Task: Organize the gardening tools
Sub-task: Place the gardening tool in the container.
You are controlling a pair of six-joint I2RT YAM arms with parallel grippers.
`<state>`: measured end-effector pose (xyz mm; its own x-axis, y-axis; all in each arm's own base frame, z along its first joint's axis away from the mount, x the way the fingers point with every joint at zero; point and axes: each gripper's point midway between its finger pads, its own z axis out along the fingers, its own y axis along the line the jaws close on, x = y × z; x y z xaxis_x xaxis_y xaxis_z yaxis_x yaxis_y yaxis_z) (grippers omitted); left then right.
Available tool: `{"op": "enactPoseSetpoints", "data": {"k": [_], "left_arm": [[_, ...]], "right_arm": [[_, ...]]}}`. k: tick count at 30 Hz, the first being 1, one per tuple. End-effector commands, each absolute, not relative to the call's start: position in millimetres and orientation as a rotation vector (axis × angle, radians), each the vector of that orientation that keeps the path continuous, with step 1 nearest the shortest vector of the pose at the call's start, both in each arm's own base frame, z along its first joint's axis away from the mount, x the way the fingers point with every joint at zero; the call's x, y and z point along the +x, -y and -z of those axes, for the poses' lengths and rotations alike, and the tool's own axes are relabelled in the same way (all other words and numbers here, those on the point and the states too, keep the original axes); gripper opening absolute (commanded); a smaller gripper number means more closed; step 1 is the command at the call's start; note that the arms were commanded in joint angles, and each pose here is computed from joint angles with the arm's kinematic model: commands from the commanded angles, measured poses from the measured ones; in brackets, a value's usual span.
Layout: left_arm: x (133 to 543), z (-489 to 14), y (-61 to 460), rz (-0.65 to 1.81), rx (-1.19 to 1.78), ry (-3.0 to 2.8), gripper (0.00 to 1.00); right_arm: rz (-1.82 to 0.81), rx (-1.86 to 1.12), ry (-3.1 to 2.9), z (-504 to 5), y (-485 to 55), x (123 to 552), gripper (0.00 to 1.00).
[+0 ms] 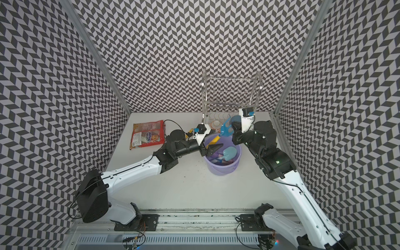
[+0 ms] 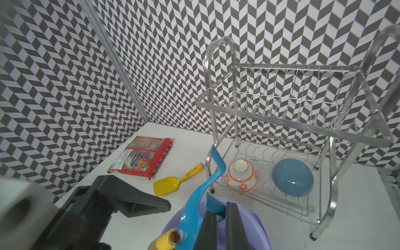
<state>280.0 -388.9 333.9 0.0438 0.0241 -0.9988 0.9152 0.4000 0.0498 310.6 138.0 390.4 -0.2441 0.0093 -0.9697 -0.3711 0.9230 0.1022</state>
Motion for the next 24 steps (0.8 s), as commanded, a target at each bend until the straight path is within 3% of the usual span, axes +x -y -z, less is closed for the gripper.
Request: {"op": "enactPoseSetpoints", "data": {"k": [1,5,9,11,17,24], "left_arm": [[280.7,-379.4,359.1,0.851,0.799,-1.259,1.00],[299.7,-389.0,329.4,0.812,0.663,-1.297,1.00],[333.9,-384.9,295.2,0.775,0.490,-1.378,1.00],[353.5,-377.7,277.3,0.755,0.390,-1.434,1.00],[399.3,-342.9,238.1,0.748,0.161,-1.586,1.00],[435.4,-289.8,213.9,0.719,0.005,-1.749,1.00]], "right_arm": [[-0.256,-0.222,-1.689,-422.3,-120.0,309.7,0.00],[-0.176,-0.180,-1.671,-422.9,-109.1,308.8,0.00],[-0.226,-0.234,-1.660,-416.4,-131.5,302.6,0.00],[-0.078,-0.144,-1.665,-409.6,-115.8,307.7,0.00],[0.098,-0.141,-1.691,-380.9,-130.8,306.6,0.00],[0.088,-0.153,-1.743,-343.0,-142.0,308.0,0.00]]}}
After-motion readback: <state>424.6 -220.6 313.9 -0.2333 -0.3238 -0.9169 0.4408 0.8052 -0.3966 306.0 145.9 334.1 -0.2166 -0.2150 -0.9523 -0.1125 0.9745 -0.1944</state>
